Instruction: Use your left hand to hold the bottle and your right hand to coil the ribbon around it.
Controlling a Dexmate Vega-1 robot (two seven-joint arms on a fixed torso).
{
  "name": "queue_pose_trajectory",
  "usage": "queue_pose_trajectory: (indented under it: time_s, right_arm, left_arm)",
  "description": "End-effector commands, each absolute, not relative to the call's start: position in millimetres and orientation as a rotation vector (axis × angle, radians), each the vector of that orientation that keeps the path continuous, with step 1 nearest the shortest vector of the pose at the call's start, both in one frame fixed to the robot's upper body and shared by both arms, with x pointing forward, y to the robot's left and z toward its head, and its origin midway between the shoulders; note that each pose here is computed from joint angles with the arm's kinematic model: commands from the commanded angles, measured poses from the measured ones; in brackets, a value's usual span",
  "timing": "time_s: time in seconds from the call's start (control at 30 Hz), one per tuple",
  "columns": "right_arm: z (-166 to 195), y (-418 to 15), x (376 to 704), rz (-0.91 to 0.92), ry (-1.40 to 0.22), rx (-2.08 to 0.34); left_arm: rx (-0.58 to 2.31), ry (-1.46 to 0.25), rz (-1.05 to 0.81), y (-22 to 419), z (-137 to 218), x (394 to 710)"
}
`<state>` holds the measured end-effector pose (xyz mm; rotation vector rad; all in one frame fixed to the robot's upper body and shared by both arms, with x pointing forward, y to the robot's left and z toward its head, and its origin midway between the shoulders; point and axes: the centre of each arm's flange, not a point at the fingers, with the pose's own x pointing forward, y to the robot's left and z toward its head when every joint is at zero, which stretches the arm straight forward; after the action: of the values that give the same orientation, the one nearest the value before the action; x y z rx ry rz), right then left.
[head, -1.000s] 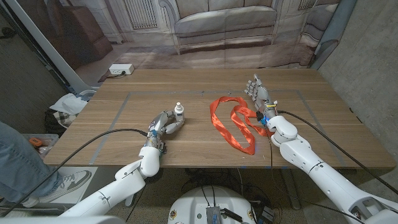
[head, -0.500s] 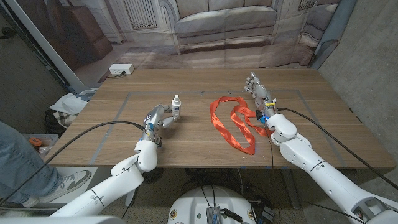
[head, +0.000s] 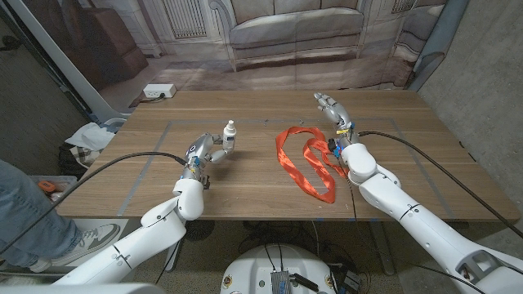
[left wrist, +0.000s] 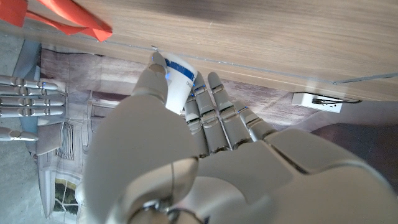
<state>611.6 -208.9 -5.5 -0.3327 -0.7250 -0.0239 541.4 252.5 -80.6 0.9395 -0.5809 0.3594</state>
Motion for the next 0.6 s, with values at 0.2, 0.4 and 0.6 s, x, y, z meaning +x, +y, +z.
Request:
queue_pose_trajectory:
  time_s: [0.2,0.4,0.6]
  right_arm:
    - [46.7,-158.3,608.5,-0.25,-0.844,-0.812]
    - [51.9,-158.6,612.7,-0.267,-0.81,-0.927]
    - [47.7,-164.8,618.0,-0.295,-0.761,-1.025]
  left_arm:
    - [0.74,-0.652,0.281,242.8,-86.0,545.0]
    - [0.68,-0.673,0.252,241.5,-82.7,543.4]
    - [0.653,-0.664,0.236,243.1,-82.7,543.5]
